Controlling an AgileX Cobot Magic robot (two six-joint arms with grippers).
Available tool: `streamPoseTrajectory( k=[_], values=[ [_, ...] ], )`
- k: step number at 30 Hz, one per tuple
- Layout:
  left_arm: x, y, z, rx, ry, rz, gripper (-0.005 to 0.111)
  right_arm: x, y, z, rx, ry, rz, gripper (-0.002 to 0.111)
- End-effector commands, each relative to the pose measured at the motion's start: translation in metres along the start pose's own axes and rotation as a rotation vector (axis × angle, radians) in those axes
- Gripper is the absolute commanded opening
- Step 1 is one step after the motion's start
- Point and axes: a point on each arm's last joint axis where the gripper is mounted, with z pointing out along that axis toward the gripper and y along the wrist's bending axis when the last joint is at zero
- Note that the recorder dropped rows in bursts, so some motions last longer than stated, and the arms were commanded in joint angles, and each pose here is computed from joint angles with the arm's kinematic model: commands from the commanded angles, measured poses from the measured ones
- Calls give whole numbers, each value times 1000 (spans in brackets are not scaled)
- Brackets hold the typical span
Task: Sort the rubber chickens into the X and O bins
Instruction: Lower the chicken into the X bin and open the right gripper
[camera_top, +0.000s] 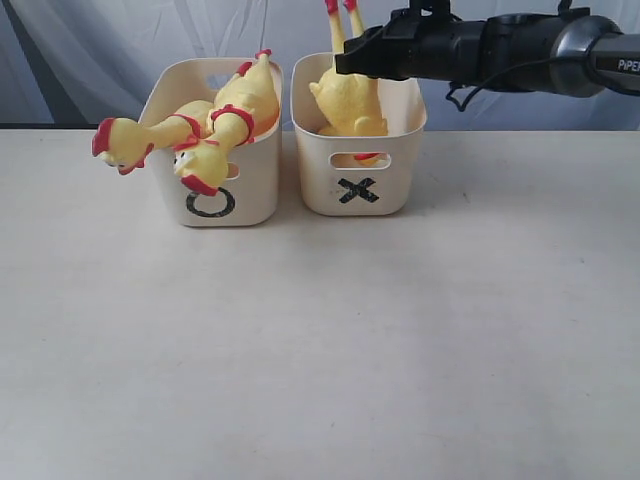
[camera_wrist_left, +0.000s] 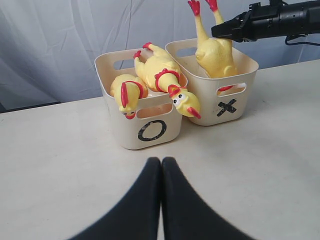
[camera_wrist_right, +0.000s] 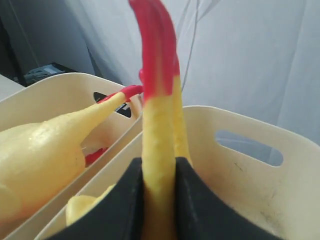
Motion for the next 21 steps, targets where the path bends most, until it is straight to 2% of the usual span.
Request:
streamPoseTrajectory(
  k=[1, 11, 21],
  values=[
    [1, 0, -1, -6, -6, -1, 0, -6, 4, -1, -52, -25, 2, -1],
    [1, 0, -1, -6, -6, -1, 0, 23, -5, 13, 2, 41, 155, -1],
    [1, 0, -1, -6, -4, -1, 0, 25, -12, 13, 83, 54, 225, -1]
  ],
)
